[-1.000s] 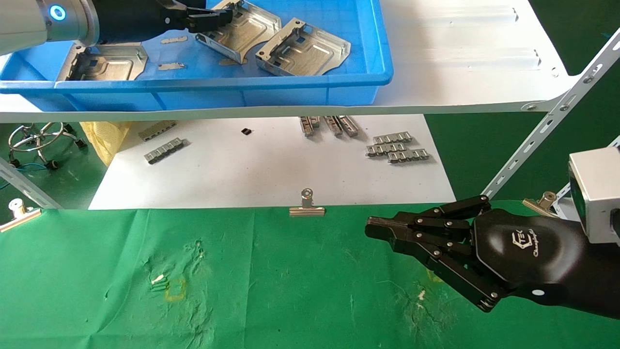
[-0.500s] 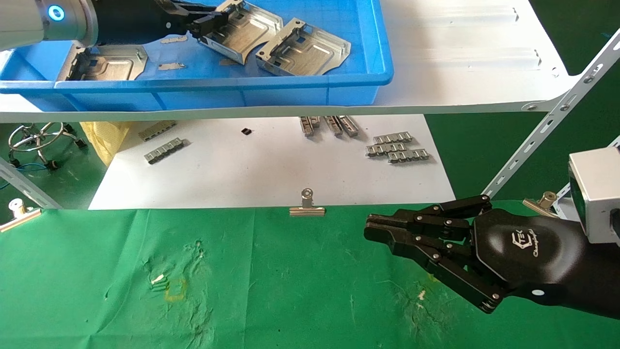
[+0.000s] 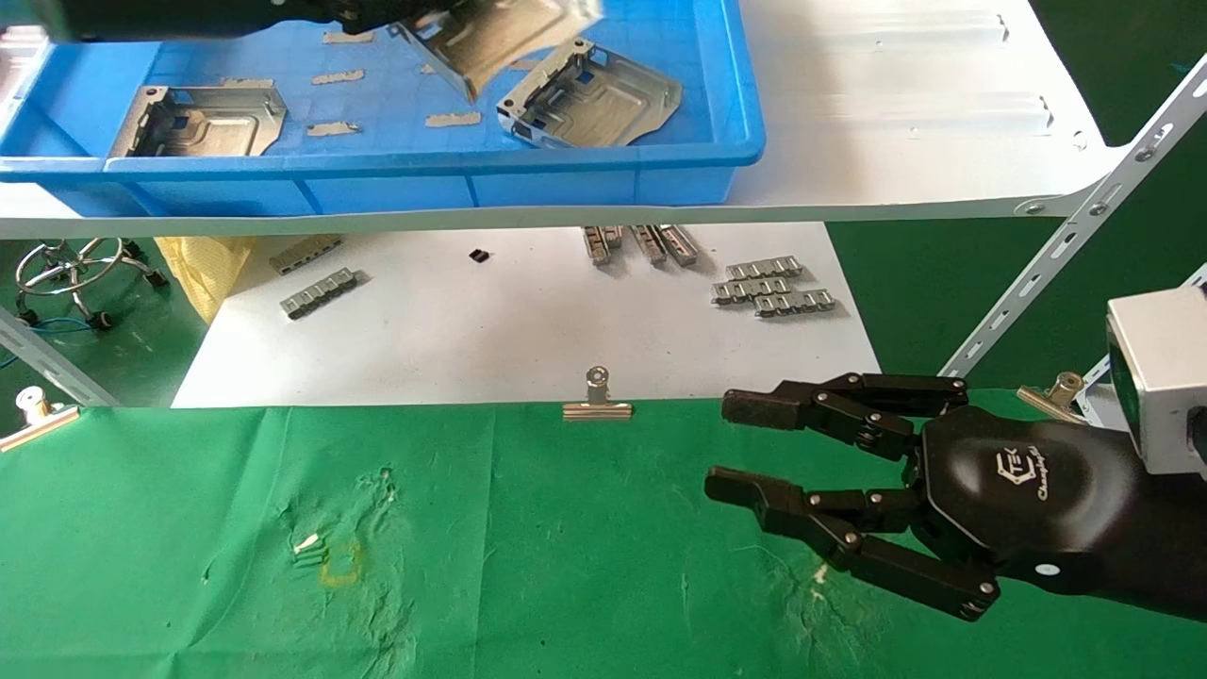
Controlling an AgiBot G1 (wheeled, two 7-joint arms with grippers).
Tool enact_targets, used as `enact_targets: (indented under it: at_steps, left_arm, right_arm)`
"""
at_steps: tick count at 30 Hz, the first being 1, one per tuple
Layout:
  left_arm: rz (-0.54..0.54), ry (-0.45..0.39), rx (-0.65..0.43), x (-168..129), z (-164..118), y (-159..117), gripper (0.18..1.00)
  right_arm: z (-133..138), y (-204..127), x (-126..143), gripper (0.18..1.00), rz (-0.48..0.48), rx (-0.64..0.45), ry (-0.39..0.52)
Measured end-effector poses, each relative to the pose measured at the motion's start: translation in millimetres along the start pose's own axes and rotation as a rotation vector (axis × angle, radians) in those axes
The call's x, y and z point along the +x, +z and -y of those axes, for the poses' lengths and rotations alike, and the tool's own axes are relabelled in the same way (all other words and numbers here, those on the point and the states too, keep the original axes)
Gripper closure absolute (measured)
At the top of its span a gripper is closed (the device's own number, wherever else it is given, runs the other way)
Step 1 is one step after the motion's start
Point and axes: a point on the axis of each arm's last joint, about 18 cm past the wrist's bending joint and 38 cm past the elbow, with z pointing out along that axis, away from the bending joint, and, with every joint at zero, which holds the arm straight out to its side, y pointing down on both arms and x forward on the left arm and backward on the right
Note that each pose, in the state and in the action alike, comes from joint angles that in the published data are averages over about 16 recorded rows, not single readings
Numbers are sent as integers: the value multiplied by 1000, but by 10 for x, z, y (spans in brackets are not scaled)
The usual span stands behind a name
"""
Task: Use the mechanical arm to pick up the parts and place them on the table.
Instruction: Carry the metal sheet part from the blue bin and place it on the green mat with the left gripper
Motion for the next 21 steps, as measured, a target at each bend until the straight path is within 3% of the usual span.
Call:
enact_targets:
  at_steps: [5,10,15,21]
  left_arm:
    - [-123,87,75,219,-43,-306,911]
    - [-206,181,102,455,-278,-663,911]
    - [-260,247,49,718,-697,-943,912]
    - [-321,295,-78,990,-1396,-1177,912]
  right_arm:
    - [0,0,0,647,0,0,0]
    - [0,0,0,530,0,0,0]
    - [0,0,0,421,0,0,0]
    - [0,0,0,309,0,0,0]
